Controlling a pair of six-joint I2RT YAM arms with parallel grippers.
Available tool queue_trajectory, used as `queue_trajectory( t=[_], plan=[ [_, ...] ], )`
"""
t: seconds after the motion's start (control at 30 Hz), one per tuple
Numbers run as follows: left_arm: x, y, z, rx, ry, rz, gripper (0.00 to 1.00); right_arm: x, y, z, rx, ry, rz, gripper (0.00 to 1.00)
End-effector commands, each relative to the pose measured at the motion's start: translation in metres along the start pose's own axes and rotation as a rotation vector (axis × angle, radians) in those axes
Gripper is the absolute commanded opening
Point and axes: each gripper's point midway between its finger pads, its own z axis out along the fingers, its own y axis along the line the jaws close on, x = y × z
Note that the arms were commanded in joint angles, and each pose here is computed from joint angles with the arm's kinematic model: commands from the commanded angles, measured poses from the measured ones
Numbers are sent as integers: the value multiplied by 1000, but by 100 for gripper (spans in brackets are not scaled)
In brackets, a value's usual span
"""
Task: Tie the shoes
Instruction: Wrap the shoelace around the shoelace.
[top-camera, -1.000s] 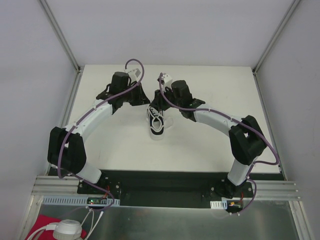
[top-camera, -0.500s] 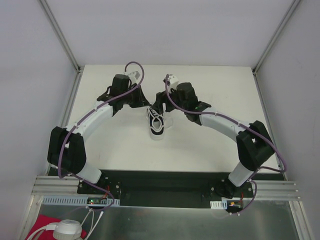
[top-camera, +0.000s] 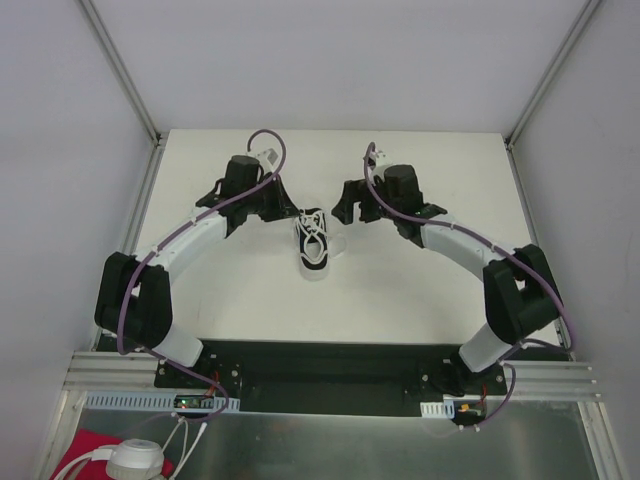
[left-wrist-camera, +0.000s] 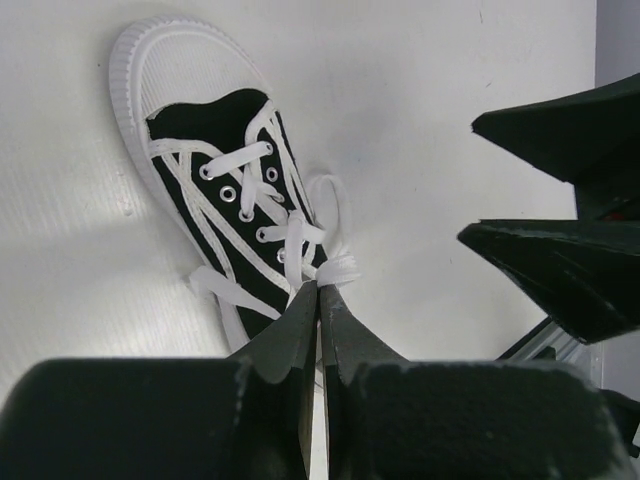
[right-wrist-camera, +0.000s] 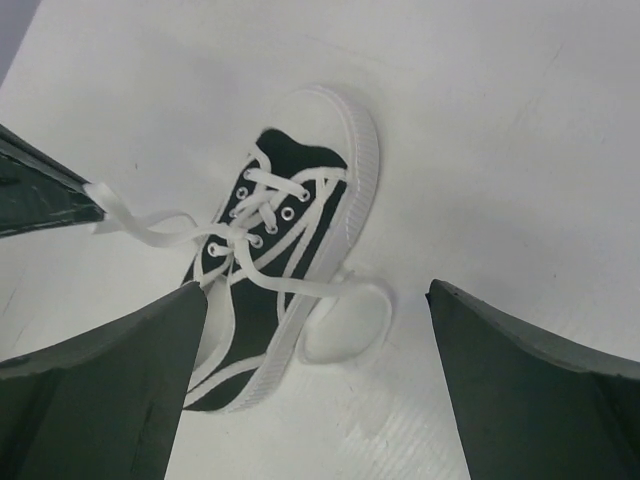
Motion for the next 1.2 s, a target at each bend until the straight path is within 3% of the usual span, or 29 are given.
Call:
queue_trajectory(
  t=[0.0,0.2,0.43,0.53,0.77,0.87,0.97,1.0,1.07,1.17],
  plan=[
    [-9,-14,-9,38,-53,-18,0,35,-4,5,-9,127,14,98],
    [-14,-16,-10,35,-73,-68,0,65,-32,7,138,238,-167,94],
    [-24,-20,-19,26,-124,-62,0,84,-37,20,164,300,-270,85],
    [-23,-20,-17,29,-116,-65,0,90,-40,33,157,313,-286,78],
    [-20,-21,-16,39,-103,-69,0,88,-45,56,173,288,-275,73],
    [-22,-23,-17,44,-105,-71,0,87,-48,65,183,285,-258,66],
    [-22,-23,-16,42,-107,-74,0,89,-49,70,189,291,-240,38],
    [-22,-23,-16,41,-105,-77,0,88,-49,70,191,285,-232,20],
    [-22,-21,-16,36,-108,-82,0,87,-48,68,194,278,-230,1],
    [-21,-21,-15,34,-104,-87,0,76,-43,61,190,243,-235,1]
  ],
)
